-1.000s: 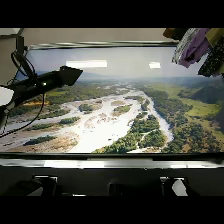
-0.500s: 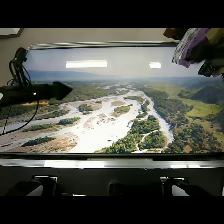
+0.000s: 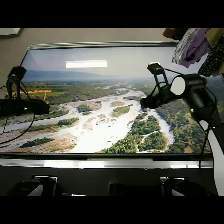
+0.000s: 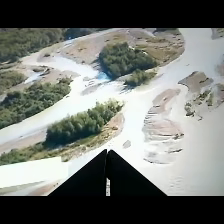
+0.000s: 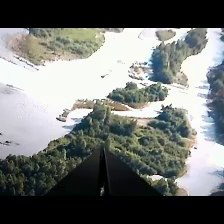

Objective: Fold the clothes and pants, and hang the long-sleeved shirts on hangers.

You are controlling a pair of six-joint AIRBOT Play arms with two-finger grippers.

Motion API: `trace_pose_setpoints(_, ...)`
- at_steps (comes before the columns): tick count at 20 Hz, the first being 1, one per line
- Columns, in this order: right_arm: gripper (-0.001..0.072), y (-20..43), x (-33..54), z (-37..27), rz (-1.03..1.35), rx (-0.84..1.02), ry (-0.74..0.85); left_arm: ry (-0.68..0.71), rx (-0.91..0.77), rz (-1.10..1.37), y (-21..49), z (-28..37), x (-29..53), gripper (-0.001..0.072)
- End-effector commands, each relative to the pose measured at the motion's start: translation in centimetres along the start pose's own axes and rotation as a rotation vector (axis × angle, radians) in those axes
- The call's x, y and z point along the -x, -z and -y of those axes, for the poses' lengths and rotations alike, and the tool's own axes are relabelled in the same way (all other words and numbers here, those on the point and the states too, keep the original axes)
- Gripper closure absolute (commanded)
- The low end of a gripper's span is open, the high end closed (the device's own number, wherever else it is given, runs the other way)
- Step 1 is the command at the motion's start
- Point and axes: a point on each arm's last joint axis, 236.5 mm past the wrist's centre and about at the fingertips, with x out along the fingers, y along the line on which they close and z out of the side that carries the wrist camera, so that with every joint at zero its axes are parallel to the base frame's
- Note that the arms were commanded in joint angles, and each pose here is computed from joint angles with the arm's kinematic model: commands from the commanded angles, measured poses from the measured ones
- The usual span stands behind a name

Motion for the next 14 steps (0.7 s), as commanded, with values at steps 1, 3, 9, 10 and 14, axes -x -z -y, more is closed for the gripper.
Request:
trace_pose_setpoints(1, 0.0677, 1.47, -0.8, -0.77, -0.05, 0.01, -0.013, -0.053, -0.022, 0.008, 0.4, -1.38, -0.53, 0.0682)
trace_pose_setpoints(3, 0.0677, 1.63, -0.77, -0.78, -0.056, 0.009, -0.014, -0.054, -0.022, 0.013, 0.27, -1.42, -0.62, 0.0683)
trace_pose_setpoints(9, 0.0677, 1.69, -0.77, -0.79, -0.059, 0.01, -0.014, -0.054, -0.022, 0.013, 0.27, -1.42, -0.62, 0.0683)
trace_pose_setpoints(10, 0.0677, 1.69, -0.78, -0.79, -0.059, 0.009, -0.014, -0.054, -0.022, 0.013, 0.27, -1.42, -0.62, 0.0683)
trace_pose_setpoints(14, 0.0677, 1.7, -0.77, -0.79, -0.059, 0.01, -0.014, -0.053, -0.022, 0.013, 0.26, -1.41, -0.62, 0.0683)
